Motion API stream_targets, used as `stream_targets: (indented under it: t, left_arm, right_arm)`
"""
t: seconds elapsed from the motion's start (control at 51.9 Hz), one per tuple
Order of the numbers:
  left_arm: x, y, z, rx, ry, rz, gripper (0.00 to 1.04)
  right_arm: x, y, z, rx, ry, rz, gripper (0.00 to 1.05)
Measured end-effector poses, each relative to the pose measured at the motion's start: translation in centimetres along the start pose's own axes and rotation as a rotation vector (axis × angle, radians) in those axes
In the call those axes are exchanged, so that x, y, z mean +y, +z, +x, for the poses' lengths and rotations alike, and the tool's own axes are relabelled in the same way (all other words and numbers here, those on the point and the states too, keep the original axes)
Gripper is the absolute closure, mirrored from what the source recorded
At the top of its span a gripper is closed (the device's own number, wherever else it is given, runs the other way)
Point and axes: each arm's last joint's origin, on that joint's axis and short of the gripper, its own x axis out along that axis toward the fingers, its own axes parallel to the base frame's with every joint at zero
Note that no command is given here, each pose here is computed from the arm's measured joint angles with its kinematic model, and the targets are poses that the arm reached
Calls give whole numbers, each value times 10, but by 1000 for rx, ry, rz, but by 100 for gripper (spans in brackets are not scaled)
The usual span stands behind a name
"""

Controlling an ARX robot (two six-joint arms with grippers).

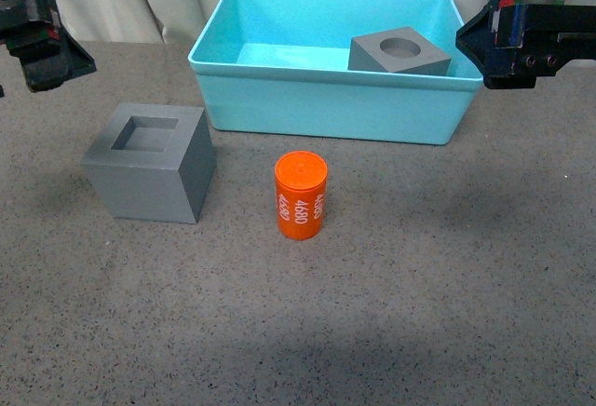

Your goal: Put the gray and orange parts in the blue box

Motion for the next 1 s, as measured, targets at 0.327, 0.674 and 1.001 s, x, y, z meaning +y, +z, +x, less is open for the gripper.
stream_targets:
  t: [0.327, 0.674, 1.001]
  left_arm:
    - [4, -3, 29, 88, -41, 40, 7]
    - [9, -14, 53, 159, -30, 96, 7]
    - [3, -17, 68, 220, -29, 180, 56]
  right_arm:
    - [0, 0, 0, 0, 1, -1, 10]
    - [0, 0, 0, 0, 1, -1, 10]
    - [0, 0, 0, 0, 2, -1, 10]
